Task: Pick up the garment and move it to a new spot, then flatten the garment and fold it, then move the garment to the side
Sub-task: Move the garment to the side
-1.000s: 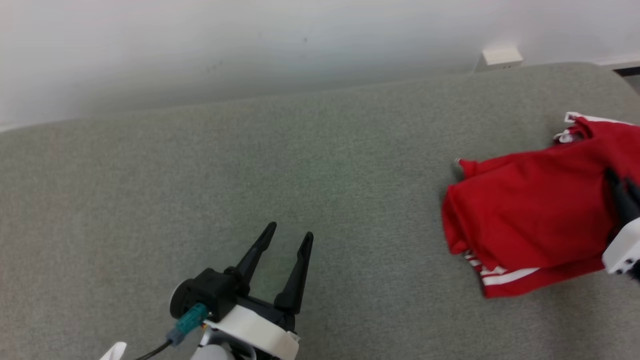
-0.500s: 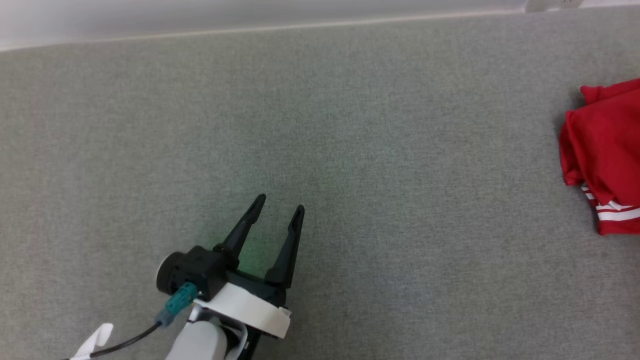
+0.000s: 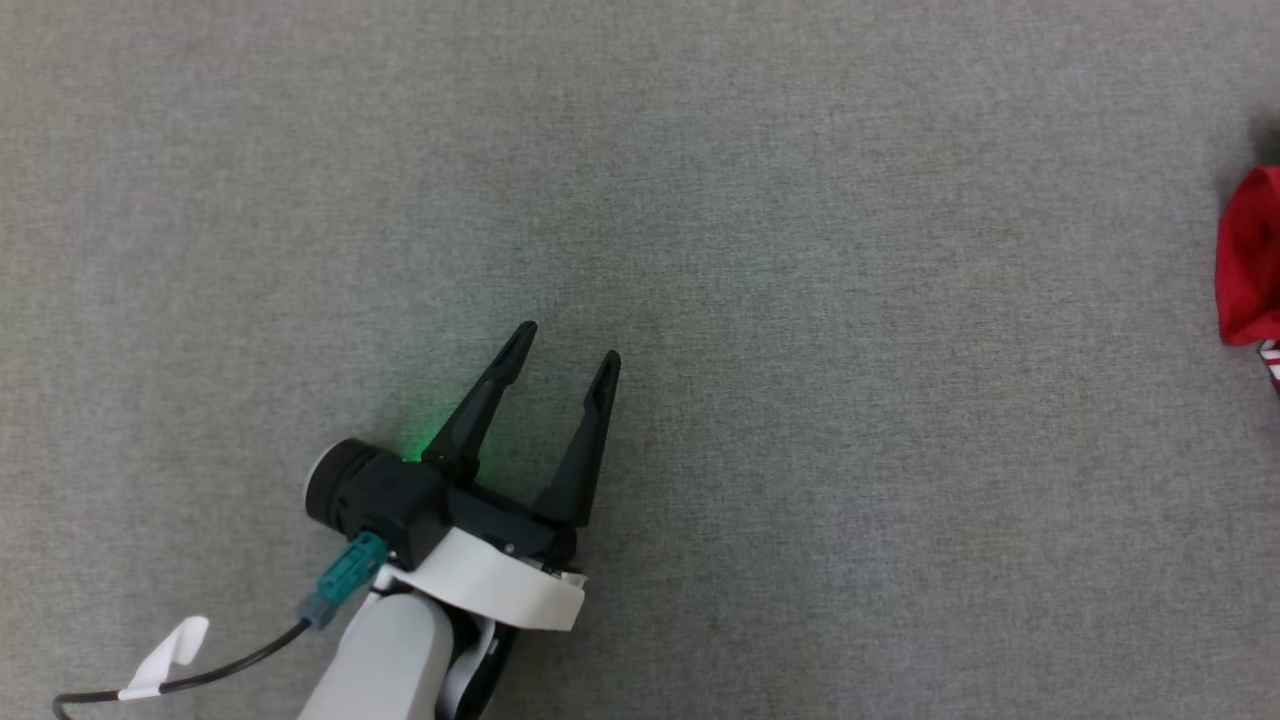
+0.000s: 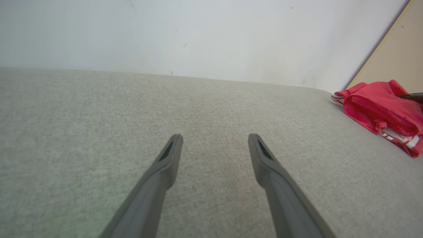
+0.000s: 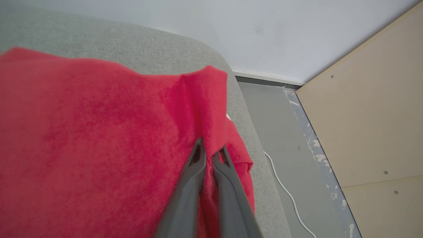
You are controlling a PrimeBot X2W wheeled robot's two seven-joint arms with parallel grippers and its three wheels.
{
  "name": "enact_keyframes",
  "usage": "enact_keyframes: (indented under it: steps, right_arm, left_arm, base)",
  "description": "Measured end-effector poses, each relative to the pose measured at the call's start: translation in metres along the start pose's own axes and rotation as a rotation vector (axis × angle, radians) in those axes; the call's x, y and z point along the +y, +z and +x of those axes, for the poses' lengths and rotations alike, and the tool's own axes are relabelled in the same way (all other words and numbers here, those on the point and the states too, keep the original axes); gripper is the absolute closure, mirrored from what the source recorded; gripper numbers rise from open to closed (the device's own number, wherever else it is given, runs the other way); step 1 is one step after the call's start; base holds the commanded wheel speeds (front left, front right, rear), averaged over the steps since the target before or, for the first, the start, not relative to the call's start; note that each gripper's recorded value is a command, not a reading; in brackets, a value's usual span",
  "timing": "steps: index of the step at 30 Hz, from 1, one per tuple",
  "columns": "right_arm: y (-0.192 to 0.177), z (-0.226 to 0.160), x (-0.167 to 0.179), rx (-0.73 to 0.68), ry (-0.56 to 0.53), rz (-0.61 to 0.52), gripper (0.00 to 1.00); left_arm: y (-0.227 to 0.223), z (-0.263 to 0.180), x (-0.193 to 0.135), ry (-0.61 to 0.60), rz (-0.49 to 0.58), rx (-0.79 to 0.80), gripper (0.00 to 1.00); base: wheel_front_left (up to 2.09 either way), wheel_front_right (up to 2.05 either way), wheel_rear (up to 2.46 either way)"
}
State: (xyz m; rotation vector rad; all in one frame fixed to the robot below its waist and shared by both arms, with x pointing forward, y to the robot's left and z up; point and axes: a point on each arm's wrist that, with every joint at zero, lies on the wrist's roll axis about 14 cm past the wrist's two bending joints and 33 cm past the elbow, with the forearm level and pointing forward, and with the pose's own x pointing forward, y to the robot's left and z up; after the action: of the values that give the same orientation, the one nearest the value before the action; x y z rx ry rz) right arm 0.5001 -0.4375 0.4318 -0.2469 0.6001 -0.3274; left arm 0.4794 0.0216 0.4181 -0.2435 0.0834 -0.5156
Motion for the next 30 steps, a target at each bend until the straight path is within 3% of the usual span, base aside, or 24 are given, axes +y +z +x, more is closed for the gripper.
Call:
enact_keyframes:
  steps: [1, 2, 9, 16, 22, 30]
  right_arm:
    - [-0.004, 0.003, 0.003, 0.008, 0.0, 0.004, 0.71]
    - [-0.009, 0.005, 0.006, 0.019, 0.0, 0.01, 0.0]
    - [-0.016, -0.006, 0.001, 0.015, -0.022, 0.026, 0.0]
    - [0.045, -0.038, 0.003, -0.19, 0.008, 0.002, 0.0]
    - [0.105, -0.092, 0.025, -0.441, 0.101, 0.018, 0.0]
    - [0.119, -0.175, 0.065, -0.628, 0.279, 0.147, 0.0]
  left_arm:
    - [-0.001, 0.0, 0.001, 0.003, 0.0, 0.001, 0.0]
    - [-0.001, -0.001, 0.002, 0.005, 0.002, 0.001, 0.0]
    - [0.013, -0.009, 0.002, 0.02, 0.02, -0.01, 0.0]
    - [0.05, -0.025, -0.002, 0.052, 0.04, -0.085, 0.0]
    - [0.086, -0.051, 0.001, 0.118, 0.067, -0.161, 0.0]
    - [0.132, -0.094, 0.009, 0.21, 0.107, -0.276, 0.0]
  base:
    - [0.0, 0.0, 0.0]
    - [0.0, 0.0, 0.0]
    - [0.0, 0.0, 0.0]
    - [0.0, 0.0, 0.0]
    - [0.0, 0.0, 0.0]
    - [0.0, 0.0, 0.0]
